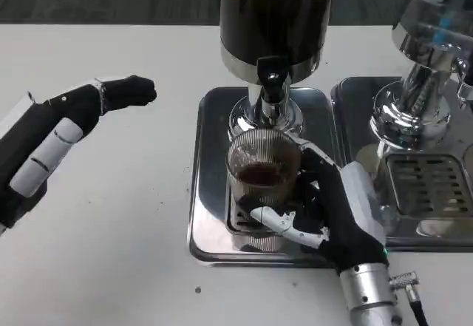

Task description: Grasp the cup under the faucet to collect the drink, then remove the cup.

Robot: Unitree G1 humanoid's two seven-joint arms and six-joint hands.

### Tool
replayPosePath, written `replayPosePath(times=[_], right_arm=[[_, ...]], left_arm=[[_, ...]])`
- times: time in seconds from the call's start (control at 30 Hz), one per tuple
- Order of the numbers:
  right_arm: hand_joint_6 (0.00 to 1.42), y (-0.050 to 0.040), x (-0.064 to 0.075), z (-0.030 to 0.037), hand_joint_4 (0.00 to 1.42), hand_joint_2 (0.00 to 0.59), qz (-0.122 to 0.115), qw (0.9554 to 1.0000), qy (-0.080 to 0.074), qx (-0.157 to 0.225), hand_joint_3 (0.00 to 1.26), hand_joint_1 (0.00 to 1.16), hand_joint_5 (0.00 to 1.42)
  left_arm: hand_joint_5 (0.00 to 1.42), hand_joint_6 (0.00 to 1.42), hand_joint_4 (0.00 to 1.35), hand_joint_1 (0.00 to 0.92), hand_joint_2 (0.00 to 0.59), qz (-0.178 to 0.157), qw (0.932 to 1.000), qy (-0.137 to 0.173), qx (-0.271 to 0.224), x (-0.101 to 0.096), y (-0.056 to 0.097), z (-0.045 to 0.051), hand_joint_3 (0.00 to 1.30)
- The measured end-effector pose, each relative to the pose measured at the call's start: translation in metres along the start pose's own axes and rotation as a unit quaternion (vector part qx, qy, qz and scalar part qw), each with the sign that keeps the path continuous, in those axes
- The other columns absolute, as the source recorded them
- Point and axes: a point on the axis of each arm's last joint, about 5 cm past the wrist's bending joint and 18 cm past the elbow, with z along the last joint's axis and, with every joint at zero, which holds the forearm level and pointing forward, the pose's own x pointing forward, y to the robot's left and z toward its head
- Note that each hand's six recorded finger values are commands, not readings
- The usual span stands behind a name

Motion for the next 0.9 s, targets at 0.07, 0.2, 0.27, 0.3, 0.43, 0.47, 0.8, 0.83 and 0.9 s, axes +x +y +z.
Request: replayPosePath(times=[0.07, 0.2, 0.27, 0.3, 0.43, 0.47, 0.8, 0.83, 0.9], right_arm=[[0.62, 0.0012, -0.001, 0.0002, 0.47, 0.212, -0.003, 1.0000, 0.000, 0.000, 0.41, 0.64, 0.50], [0.70, 0.0031, -0.003, 0.0002, 0.51, 0.216, -0.013, 0.9999, -0.001, -0.004, 0.44, 0.65, 0.56], [0.74, 0.0049, -0.004, 0.0009, 0.53, 0.217, -0.025, 0.9997, 0.001, -0.001, 0.46, 0.65, 0.58], [0.74, 0.0052, -0.005, 0.0007, 0.54, 0.217, -0.027, 0.9996, 0.002, -0.001, 0.48, 0.65, 0.59], [0.81, 0.0060, -0.007, 0.0003, 0.57, 0.217, -0.039, 0.9992, 0.002, -0.001, 0.51, 0.65, 0.63], [0.83, 0.0062, -0.008, 0.0001, 0.58, 0.217, -0.043, 0.9991, 0.002, -0.001, 0.51, 0.65, 0.65], [0.92, 0.0049, -0.019, -0.0027, 0.63, 0.220, -0.067, 0.9977, 0.002, -0.009, 0.55, 0.66, 0.71], [0.93, 0.0042, -0.020, -0.0030, 0.64, 0.227, -0.068, 0.9976, 0.002, -0.010, 0.55, 0.66, 0.71], [0.95, 0.0031, -0.021, -0.0035, 0.64, 0.222, -0.069, 0.9975, 0.002, -0.011, 0.56, 0.66, 0.72]], left_arm=[[0.22, 0.13, 0.28, 0.000, 0.236, 0.000, 1.0000, 0.000, 0.000, 0.000, 0.000, 0.0000, 0.32], [0.22, 0.14, 0.28, 0.000, 0.238, -0.001, 1.0000, -0.002, 0.001, 0.000, 0.000, 0.0008, 0.32], [0.22, 0.14, 0.28, 0.000, 0.239, -0.001, 1.0000, -0.003, 0.002, 0.000, 0.000, 0.0012, 0.32], [0.22, 0.14, 0.28, 0.000, 0.242, -0.001, 1.0000, -0.002, 0.002, 0.000, 0.000, 0.0011, 0.32], [0.23, 0.14, 0.29, 0.000, 0.240, -0.002, 1.0000, -0.002, 0.001, 0.001, 0.000, 0.0009, 0.32], [0.23, 0.14, 0.29, 0.000, 0.239, -0.002, 1.0000, -0.002, 0.000, 0.001, 0.000, 0.0009, 0.32], [0.23, 0.14, 0.29, 0.000, 0.236, -0.005, 1.0000, 0.001, -0.005, 0.001, -0.003, -0.0011, 0.32], [0.23, 0.15, 0.29, 0.000, 0.236, -0.005, 1.0000, 0.003, -0.007, 0.001, -0.003, -0.0019, 0.32], [0.23, 0.15, 0.29, 0.000, 0.237, -0.004, 0.9999, 0.004, -0.008, 0.001, -0.004, -0.0027, 0.32]])
